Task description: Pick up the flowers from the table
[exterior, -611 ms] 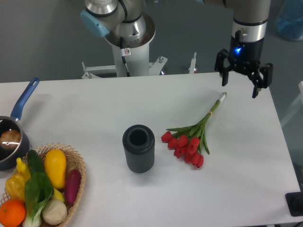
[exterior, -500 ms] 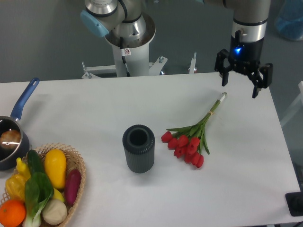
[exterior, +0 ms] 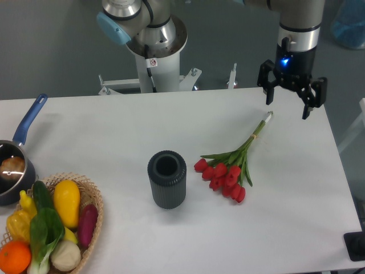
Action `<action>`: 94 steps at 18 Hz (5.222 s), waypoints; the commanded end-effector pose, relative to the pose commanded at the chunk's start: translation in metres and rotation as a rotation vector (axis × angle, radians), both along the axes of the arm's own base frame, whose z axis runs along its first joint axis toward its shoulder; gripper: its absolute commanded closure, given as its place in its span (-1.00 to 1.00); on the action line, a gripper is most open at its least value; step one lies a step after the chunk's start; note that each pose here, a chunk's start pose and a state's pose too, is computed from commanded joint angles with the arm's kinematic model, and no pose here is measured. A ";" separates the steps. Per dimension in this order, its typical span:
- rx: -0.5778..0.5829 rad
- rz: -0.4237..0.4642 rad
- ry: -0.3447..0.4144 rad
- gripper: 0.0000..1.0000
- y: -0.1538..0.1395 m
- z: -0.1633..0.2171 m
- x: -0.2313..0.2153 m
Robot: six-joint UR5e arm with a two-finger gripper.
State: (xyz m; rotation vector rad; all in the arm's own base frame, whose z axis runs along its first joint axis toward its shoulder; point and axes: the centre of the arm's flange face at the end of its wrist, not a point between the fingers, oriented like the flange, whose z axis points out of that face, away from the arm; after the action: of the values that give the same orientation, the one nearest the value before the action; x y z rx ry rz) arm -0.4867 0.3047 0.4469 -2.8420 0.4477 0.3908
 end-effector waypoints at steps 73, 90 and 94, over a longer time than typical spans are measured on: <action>-0.161 -0.075 -0.332 -1.00 0.045 -0.231 -0.007; -0.157 -0.031 -0.359 -0.74 0.057 -0.240 0.000; -0.156 -0.031 -0.356 -0.47 0.058 -0.238 0.000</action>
State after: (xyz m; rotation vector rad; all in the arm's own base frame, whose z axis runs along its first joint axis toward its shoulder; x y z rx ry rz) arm -0.4867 0.3624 0.2087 -2.9597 0.4648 -0.1636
